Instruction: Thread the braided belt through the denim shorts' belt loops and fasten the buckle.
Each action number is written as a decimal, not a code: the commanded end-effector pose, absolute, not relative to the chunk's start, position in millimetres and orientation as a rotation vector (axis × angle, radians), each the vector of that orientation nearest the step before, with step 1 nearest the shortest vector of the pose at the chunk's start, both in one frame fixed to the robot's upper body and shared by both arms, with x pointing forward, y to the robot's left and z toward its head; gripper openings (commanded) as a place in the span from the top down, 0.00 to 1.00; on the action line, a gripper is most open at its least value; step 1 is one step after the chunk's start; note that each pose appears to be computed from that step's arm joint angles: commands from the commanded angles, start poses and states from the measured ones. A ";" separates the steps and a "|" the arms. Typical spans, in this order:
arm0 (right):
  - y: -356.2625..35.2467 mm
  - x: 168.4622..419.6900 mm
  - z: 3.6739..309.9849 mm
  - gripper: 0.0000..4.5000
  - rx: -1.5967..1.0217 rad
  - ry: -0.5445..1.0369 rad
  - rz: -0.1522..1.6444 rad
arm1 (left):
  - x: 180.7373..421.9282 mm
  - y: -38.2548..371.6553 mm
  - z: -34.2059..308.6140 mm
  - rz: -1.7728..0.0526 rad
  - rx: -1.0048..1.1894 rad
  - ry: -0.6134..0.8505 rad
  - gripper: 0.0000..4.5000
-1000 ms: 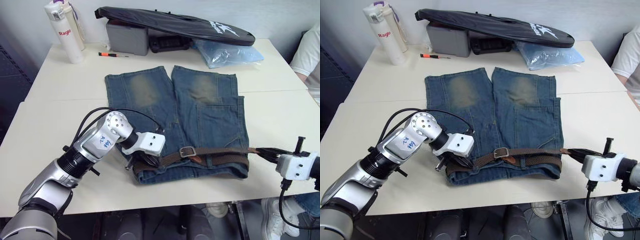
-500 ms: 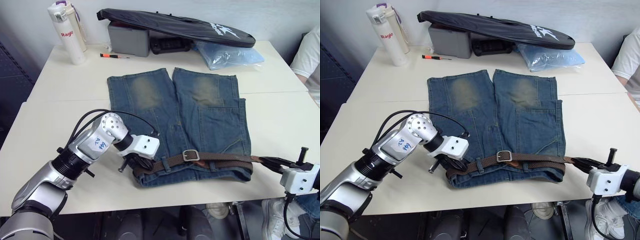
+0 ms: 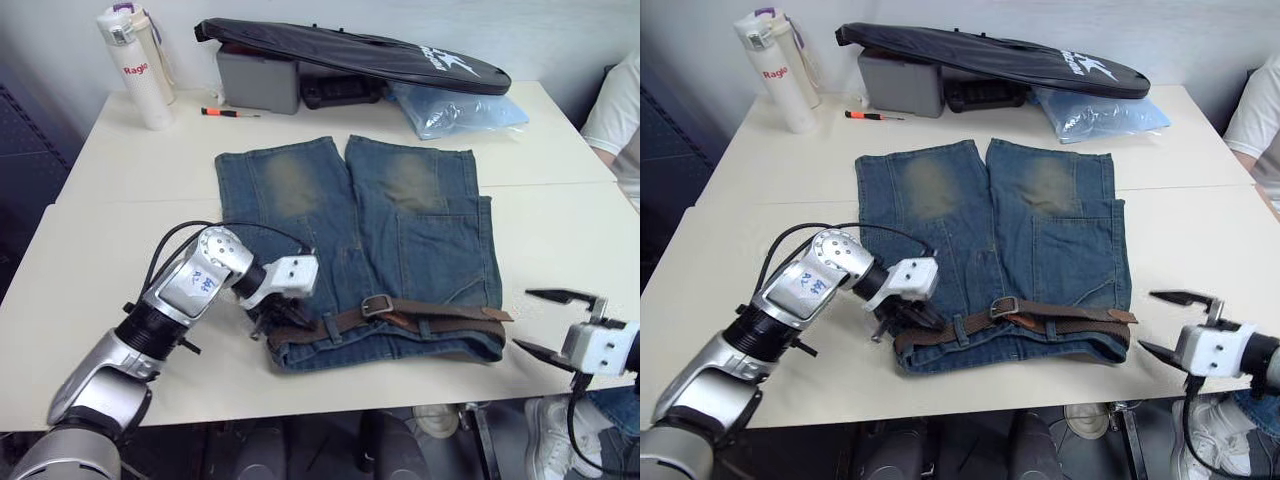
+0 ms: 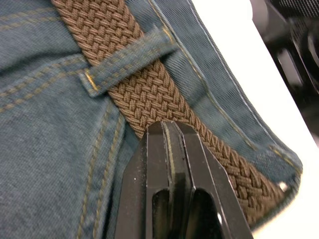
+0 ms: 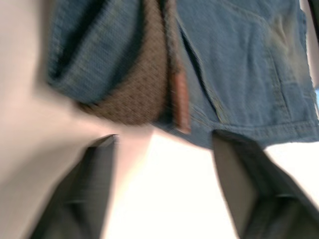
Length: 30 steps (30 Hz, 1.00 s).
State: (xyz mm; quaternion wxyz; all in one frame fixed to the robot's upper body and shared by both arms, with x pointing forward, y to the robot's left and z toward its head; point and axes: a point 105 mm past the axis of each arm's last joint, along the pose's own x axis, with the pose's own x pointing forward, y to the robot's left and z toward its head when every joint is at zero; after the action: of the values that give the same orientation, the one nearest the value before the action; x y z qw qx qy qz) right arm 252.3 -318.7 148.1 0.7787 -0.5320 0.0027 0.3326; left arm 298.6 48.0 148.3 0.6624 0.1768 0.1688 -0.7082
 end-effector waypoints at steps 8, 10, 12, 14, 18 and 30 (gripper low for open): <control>-324.9 274.9 188.3 0.00 -0.616 0.094 0.630 | 322.1 103.3 235.2 -1.336 0.050 0.230 1.00; -319.2 274.8 188.6 0.00 -0.390 0.165 0.633 | 312.0 120.6 234.6 -1.338 0.095 0.187 1.00; -310.5 273.5 191.8 0.00 -0.257 0.176 0.647 | 314.8 136.3 233.9 -1.249 0.102 0.142 1.00; -302.1 273.4 196.1 0.00 -0.167 0.166 0.656 | 318.0 151.7 229.1 -1.153 0.100 0.133 0.93; -281.8 274.3 193.0 0.00 -0.076 0.160 0.678 | 303.7 174.6 208.9 -1.041 0.127 0.142 0.59; -270.8 282.9 158.1 0.00 -0.092 0.192 0.549 | 257.2 197.6 146.3 -0.727 -0.020 0.189 0.00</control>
State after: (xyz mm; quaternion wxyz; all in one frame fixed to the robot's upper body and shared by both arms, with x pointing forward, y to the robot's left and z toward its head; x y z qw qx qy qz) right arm 279.5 -269.3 154.2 0.9504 -0.0099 0.1077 0.2918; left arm 258.4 194.8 138.9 0.9168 -0.0388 0.1173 -0.3797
